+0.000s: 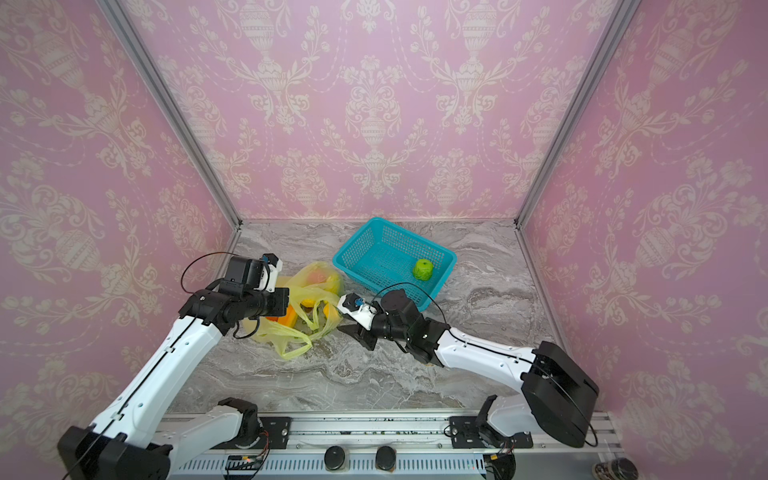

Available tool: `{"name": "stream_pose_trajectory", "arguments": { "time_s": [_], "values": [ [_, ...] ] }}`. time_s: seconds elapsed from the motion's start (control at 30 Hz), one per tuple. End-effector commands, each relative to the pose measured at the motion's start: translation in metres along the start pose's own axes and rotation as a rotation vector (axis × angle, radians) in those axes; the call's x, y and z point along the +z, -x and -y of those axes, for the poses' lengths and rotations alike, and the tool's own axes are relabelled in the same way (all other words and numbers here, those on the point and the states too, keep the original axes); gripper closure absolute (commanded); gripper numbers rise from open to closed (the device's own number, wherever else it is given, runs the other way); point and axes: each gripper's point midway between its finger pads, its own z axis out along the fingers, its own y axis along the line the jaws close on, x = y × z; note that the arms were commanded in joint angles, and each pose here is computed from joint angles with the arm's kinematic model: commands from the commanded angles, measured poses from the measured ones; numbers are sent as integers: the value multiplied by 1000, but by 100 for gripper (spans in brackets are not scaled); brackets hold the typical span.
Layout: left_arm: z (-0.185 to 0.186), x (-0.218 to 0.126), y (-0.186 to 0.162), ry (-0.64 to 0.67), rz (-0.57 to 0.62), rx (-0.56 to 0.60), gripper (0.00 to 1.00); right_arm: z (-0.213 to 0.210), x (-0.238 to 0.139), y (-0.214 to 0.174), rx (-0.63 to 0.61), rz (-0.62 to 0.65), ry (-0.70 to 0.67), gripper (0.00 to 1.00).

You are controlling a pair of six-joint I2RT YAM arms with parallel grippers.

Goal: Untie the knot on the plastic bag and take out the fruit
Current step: 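Move the right gripper back into the yellow bag's opening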

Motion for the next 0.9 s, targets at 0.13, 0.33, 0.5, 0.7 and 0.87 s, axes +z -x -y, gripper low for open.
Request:
{"name": "stream_pose_trajectory", "arguments": {
  "time_s": [0.13, 0.33, 0.5, 0.7, 0.87],
  "values": [
    [3, 2, -3, -15, -10, 5, 100, -30, 41, -13, -164, -105, 74, 72],
    [3, 2, -4, -17, -11, 6, 100, -32, 85, -27, -165, -196, 65, 82],
    [4, 1, -3, -22, -6, 6, 100, -11, 123, -21, -92, -212, -20, 86],
    [6, 0, -3, -33, -5, 5, 100, 15, 161, -26, -5, -240, -135, 87],
    [9, -2, -2, -48, -1, 6, 100, 30, 184, -29, 66, -249, -203, 85]
  ]
}}
